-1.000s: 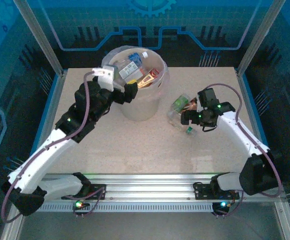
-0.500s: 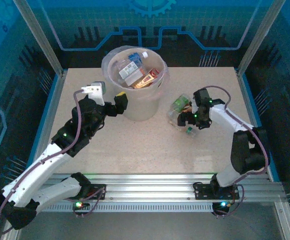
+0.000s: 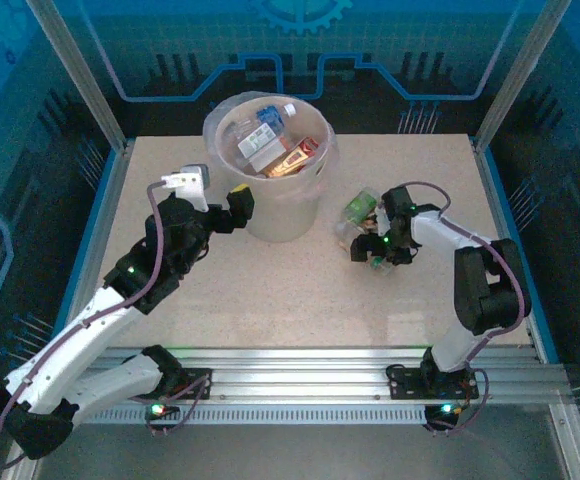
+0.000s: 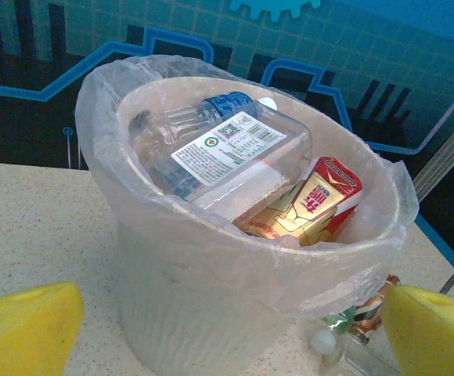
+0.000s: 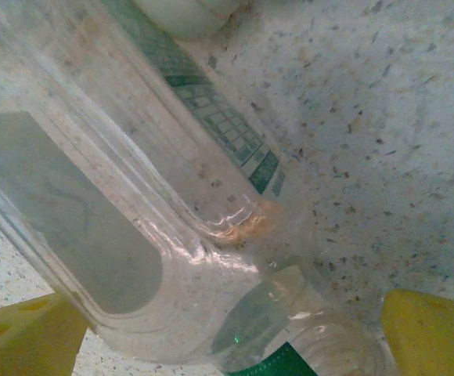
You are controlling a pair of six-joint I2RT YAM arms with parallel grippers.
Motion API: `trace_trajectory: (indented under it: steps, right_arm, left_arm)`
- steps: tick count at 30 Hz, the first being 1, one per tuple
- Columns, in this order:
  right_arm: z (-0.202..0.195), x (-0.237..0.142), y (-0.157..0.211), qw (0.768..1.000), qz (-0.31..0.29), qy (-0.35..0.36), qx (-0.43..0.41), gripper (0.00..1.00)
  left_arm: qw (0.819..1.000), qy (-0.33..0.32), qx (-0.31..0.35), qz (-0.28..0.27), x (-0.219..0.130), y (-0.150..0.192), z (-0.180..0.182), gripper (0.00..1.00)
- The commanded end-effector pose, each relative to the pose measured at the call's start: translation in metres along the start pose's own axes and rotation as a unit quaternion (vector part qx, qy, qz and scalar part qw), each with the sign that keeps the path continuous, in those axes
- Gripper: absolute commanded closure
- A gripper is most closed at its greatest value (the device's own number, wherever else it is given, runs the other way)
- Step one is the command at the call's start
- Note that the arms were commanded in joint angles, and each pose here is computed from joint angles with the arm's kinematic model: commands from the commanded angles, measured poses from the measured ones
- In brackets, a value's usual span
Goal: Put the plastic bottles in the bin
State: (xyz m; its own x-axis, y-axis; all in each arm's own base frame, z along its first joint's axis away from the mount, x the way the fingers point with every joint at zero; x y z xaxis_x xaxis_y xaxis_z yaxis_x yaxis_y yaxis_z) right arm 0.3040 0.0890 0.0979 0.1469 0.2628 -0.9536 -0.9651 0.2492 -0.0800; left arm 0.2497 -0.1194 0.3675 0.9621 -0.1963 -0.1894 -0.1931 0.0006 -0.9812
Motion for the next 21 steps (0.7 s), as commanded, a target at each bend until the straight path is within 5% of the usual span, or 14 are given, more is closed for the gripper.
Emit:
trace_trajectory:
  steps: [1,13,21]
  right_arm:
    - [0.005,0.005,0.012,1.000,0.018,-0.013,-0.017,0.06]
    - [0.017,0.014,0.027,0.998,0.026,0.016,-0.049,0.32]
    - [0.030,0.023,0.035,0.995,0.038,0.052,-0.082,0.36]
  left_arm:
    - [1.000,-0.011,-0.009,-0.003,-0.001,0.001,0.003,0.01]
    - [1.000,-0.007,-0.016,-0.005,-0.003,0.001,0.003,0.01]
    - [1.000,-0.014,-0.018,-0.008,-0.006,0.000,0.006,0.01]
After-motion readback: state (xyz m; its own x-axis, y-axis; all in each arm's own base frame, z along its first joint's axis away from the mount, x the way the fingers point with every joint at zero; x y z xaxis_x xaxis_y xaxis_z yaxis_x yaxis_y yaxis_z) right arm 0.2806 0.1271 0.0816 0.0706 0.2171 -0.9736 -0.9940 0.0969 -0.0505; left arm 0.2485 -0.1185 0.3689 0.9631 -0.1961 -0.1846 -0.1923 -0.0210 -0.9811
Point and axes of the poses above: each hand's point on the last joint's axis, 136 mm out from that joint toward the fingers, its own x axis out along the fingers, its own z axis along the line the jaws close on, y = z × x, the point moved 6 cm from there along -x, back along the fingers, and after that the axes turned 15 degrees about x, right-handed, at the moved point
